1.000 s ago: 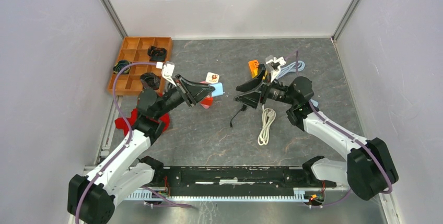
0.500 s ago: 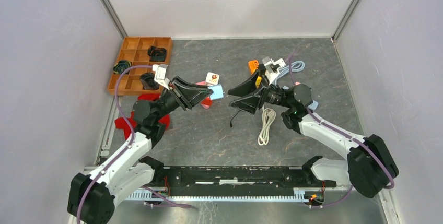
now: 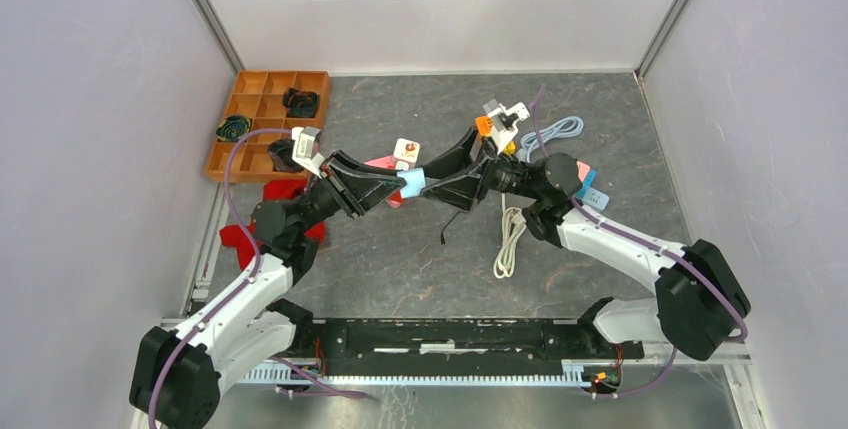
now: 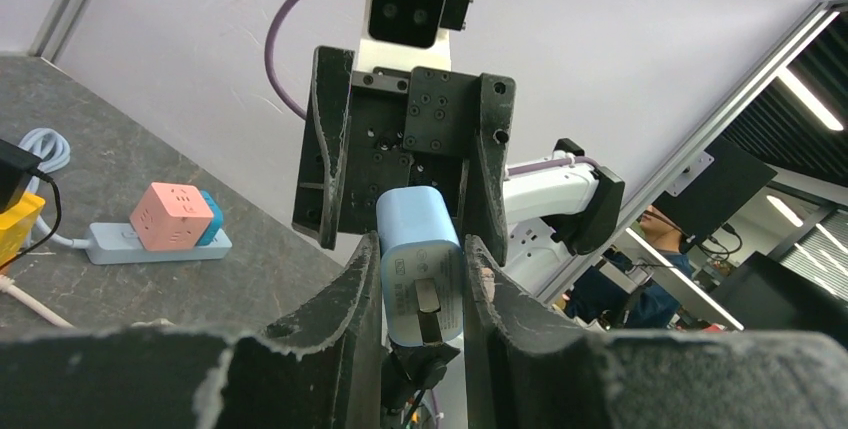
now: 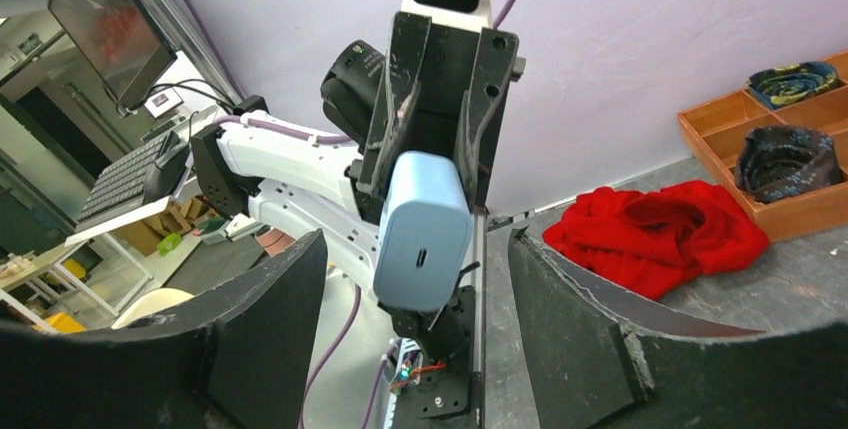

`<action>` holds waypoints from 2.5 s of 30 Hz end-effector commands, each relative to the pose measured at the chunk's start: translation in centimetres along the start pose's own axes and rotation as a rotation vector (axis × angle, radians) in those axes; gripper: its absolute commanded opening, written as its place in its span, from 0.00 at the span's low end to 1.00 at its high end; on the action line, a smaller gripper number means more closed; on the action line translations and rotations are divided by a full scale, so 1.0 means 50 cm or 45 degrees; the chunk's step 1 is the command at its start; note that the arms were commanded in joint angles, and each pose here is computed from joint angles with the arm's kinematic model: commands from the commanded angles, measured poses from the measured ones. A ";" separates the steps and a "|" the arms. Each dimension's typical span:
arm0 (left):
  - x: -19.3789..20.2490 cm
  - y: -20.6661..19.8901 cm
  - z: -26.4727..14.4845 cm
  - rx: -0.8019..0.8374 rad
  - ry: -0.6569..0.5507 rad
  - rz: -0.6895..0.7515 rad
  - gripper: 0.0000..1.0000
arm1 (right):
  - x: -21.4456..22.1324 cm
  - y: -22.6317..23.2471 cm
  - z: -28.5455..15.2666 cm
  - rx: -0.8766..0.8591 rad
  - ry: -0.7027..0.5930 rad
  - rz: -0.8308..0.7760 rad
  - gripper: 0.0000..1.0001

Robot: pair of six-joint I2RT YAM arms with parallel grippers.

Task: Insert the plug
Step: Insert the plug into the socket.

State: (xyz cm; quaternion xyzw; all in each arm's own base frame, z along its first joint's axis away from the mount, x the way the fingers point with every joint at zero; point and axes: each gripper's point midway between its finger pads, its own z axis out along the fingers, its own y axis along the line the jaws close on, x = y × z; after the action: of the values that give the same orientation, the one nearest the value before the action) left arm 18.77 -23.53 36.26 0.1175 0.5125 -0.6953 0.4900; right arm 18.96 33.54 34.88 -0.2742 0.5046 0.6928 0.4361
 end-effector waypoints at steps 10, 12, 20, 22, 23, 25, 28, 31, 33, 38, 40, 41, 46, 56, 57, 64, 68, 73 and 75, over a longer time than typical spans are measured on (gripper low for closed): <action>0.002 -0.018 -0.007 0.055 -0.010 0.013 0.02 | -0.028 0.017 0.044 -0.108 -0.018 -0.023 0.53; 0.001 -0.018 -0.008 0.055 -0.012 0.021 0.02 | -0.024 0.022 0.043 -0.125 -0.009 -0.013 0.51; 0.000 -0.012 -0.006 0.040 -0.013 0.039 0.02 | -0.018 0.036 0.038 -0.162 0.023 -0.019 0.42; 0.000 -0.009 -0.006 0.030 -0.016 0.036 0.02 | -0.018 0.035 0.038 -0.163 0.022 -0.028 0.25; 0.000 -0.006 -0.006 0.021 -0.018 0.033 0.04 | -0.018 0.035 0.038 -0.163 0.020 -0.034 0.18; 0.002 -0.003 -0.007 0.009 -0.009 0.037 0.12 | -0.016 0.034 0.038 -0.167 0.023 -0.031 0.12; 0.006 0.000 -0.009 -0.016 0.013 0.071 0.29 | -0.012 0.044 0.036 -0.211 0.041 -0.021 0.10; 0.003 0.009 -0.007 -0.083 0.049 0.137 0.57 | -0.017 0.050 0.028 -0.252 0.051 -0.032 0.09; -0.001 0.021 -0.008 -0.158 0.080 0.196 0.72 | -0.025 0.040 0.017 -0.236 0.050 -0.050 0.07; -0.019 0.046 -0.027 -0.356 0.126 0.357 0.94 | -0.041 -0.029 -0.028 -0.084 0.070 -0.131 0.05; -0.025 0.055 -0.037 -0.422 0.141 0.416 0.99 | -0.046 -0.068 -0.048 0.013 0.106 -0.176 0.05; -0.026 0.062 -0.043 -0.457 0.155 0.440 1.00 | -0.045 -0.093 -0.060 0.075 0.137 -0.202 0.05; -0.017 0.106 -0.080 -0.617 0.242 0.546 1.00 | -0.057 -0.215 -0.130 0.419 0.406 -0.444 0.05; 0.023 0.188 -0.164 -0.841 0.325 0.640 1.00 | -0.126 -0.371 -0.359 0.974 0.874 -0.528 0.05; 0.027 0.193 -0.170 -0.850 0.340 0.652 1.00 | -0.129 -0.383 -0.388 1.045 0.946 -0.548 0.05; 0.033 0.204 -0.176 -0.863 0.366 0.670 1.00 | -0.169 -0.397 -0.548 1.425 1.344 -0.731 0.03; 0.040 0.209 -0.176 -0.862 0.383 0.660 1.00 | -0.175 -0.380 -0.601 1.474 1.533 -0.802 0.03; 0.041 0.212 -0.175 -0.863 0.389 0.655 1.00 | -0.145 -0.359 -0.646 1.385 1.749 -0.927 0.03; 0.043 0.213 -0.175 -0.862 0.393 0.652 1.00 | -0.141 -0.355 -0.660 1.363 1.787 -0.939 0.01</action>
State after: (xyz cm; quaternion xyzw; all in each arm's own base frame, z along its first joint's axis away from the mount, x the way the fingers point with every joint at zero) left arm 22.97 -17.53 24.28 0.1587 0.7423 -0.3319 0.5601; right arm 36.74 4.42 20.19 -0.4847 0.8152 -0.0772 0.3076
